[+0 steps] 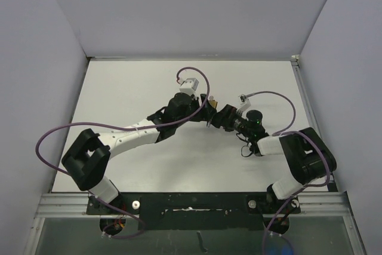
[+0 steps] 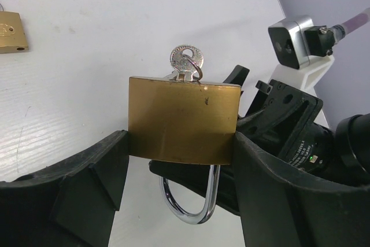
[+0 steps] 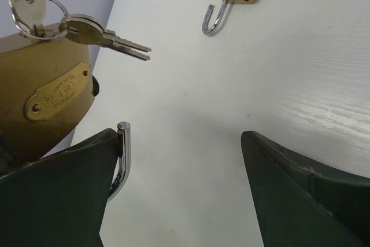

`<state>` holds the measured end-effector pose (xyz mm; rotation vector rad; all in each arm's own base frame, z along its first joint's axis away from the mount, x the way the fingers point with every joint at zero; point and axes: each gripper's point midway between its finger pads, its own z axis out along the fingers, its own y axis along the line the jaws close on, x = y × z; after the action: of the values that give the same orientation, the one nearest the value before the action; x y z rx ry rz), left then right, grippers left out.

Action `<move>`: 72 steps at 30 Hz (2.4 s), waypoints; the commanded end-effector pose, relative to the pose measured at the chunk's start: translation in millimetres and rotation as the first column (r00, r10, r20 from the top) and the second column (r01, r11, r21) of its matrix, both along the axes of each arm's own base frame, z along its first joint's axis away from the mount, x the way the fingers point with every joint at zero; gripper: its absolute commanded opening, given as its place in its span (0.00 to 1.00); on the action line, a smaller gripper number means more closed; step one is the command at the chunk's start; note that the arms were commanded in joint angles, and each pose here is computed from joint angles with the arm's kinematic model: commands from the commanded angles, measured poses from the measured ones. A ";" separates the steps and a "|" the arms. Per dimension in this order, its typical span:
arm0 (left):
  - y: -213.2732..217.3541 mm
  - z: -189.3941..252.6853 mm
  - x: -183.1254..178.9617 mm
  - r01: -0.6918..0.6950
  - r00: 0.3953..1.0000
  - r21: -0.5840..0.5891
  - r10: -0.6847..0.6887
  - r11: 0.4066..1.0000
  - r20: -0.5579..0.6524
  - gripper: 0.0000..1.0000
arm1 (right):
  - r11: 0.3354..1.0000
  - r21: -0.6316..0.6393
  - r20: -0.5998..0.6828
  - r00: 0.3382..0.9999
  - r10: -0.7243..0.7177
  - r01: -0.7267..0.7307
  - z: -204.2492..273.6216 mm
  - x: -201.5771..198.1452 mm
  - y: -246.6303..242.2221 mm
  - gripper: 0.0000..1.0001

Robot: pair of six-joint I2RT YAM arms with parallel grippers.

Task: Unlock with the key

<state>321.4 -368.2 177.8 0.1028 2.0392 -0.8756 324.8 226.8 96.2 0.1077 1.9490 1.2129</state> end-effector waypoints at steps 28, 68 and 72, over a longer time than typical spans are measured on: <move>25.5 -19.6 26.5 -0.105 0.993 0.062 0.102 0.993 0.056 0.00 | 0.881 -0.417 0.077 0.975 -0.208 0.221 19.4 12.4 -63.4 0.89; 36.3 -109.2 51.1 -0.141 0.988 0.377 0.155 0.916 -0.007 0.11 | 0.865 -0.400 0.192 0.951 -0.244 0.302 68.7 -1.0 -89.7 0.92; 39.0 -110.8 49.6 -0.135 0.988 0.381 0.153 0.915 -0.017 0.66 | 0.850 -0.417 0.196 0.945 -0.261 0.321 69.2 -2.9 -96.2 0.96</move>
<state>344.2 -316.0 27.4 0.1817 2.3262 -0.3338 313.8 139.3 139.5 0.0790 2.0333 0.5837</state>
